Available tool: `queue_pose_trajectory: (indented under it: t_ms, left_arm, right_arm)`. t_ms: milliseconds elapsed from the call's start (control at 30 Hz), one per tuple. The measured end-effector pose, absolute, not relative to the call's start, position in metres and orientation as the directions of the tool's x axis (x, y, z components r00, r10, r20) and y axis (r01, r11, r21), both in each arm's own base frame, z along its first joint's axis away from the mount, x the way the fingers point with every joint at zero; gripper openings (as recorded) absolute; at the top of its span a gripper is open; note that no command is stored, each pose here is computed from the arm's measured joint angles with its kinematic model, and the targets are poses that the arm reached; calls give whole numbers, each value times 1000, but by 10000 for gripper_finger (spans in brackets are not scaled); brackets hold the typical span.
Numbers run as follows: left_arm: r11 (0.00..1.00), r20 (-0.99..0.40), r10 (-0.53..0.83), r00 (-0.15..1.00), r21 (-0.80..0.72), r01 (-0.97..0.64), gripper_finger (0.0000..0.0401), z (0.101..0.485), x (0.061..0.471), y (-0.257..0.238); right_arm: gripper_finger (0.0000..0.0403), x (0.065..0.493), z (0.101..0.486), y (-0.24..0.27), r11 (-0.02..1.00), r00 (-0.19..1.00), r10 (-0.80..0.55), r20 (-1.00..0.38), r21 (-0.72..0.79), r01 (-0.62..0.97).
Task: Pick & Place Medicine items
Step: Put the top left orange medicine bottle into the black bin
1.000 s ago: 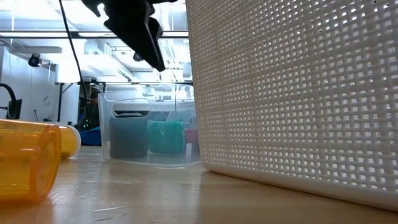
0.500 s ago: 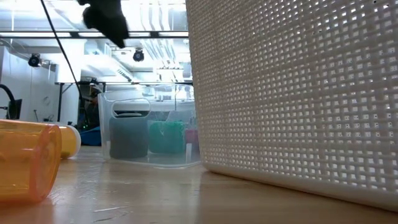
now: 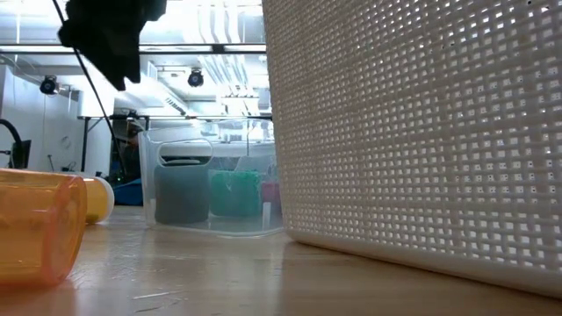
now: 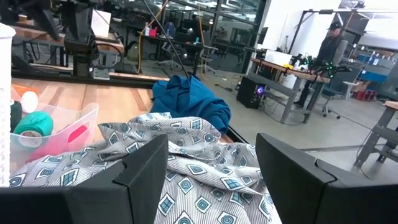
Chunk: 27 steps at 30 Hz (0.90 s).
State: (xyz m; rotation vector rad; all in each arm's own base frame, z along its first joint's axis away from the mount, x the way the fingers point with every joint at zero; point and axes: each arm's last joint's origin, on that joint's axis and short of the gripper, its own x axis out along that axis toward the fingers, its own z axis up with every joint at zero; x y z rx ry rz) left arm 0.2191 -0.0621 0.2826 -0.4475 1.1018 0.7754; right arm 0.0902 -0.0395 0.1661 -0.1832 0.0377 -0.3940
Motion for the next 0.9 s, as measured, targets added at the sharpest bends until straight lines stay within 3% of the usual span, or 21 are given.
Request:
queue_pose_trajectory:
  t_ms: [233,500,900]
  left_arm:
    - [564,-960,232,157,1,-826,236,269,211,-71]
    - [492,-967,205,150,-31,-870,236,263,200,-93]
    - [492,-918,283,279,-111,-863,236,264,174,-133]
  right_arm:
    - [240,90,166,-39,907,923,-385,-1,-183,378]
    - [240,90,166,-39,908,923,-384,-1,-183,378]
    - [240,90,166,-39,907,923,-385,-2,-185,378]
